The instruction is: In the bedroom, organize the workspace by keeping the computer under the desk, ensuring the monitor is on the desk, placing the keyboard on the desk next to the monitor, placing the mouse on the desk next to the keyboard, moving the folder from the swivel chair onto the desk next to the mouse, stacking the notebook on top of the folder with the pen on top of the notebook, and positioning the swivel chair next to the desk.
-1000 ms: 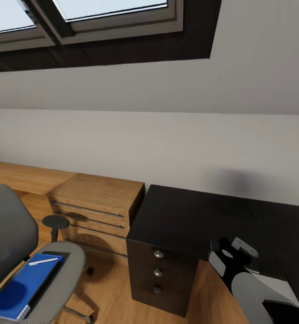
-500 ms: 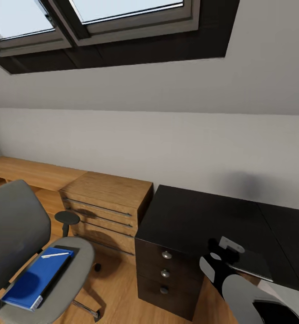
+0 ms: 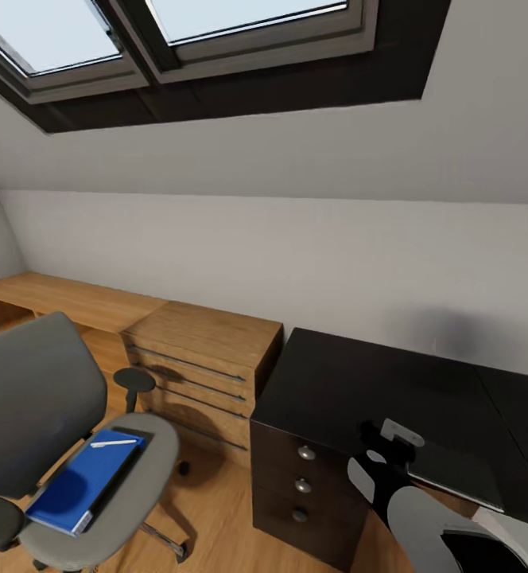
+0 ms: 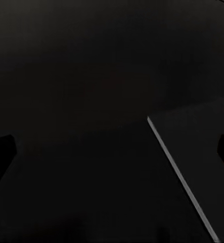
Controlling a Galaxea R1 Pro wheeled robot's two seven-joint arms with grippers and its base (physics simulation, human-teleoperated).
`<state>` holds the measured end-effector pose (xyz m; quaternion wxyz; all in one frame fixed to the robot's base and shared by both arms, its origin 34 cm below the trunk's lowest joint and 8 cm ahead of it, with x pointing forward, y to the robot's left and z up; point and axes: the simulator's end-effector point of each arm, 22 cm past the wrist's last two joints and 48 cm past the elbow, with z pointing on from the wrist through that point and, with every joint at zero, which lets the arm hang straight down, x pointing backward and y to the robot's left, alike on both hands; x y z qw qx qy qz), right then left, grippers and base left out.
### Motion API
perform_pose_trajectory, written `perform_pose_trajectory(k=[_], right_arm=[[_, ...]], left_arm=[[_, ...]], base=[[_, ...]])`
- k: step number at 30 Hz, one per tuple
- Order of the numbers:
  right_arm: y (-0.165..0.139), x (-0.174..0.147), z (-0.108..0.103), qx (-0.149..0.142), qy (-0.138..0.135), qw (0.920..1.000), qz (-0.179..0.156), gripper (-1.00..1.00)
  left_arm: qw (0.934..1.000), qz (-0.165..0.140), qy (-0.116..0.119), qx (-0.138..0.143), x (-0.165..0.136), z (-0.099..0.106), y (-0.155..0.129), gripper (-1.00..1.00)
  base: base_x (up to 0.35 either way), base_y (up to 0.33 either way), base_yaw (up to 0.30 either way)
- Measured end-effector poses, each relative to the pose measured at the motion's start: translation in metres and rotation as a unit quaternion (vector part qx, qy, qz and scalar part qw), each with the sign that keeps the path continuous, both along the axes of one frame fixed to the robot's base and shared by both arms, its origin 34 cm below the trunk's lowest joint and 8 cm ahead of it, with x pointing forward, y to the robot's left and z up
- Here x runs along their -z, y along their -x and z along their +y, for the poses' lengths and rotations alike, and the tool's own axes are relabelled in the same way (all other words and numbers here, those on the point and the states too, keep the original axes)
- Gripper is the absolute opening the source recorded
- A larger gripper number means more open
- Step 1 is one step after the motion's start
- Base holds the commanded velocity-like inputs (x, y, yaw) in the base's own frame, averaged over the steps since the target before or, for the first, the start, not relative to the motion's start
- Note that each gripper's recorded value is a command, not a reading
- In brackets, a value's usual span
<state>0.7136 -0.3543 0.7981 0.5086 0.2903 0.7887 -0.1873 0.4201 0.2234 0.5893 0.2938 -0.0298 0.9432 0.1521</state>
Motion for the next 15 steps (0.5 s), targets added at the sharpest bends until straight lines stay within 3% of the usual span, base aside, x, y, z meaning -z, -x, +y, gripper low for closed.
perform_pose_trajectory(k=[15], right_arm=[[0.004,0.014,0.018,-0.027,-0.005,0.9995,0.016,1.00]], left_arm=[[1.0000,0.002,-0.002,0.000,0.001,0.001,0.002,1.00]], base=[[0.000,0.000,0.276]])
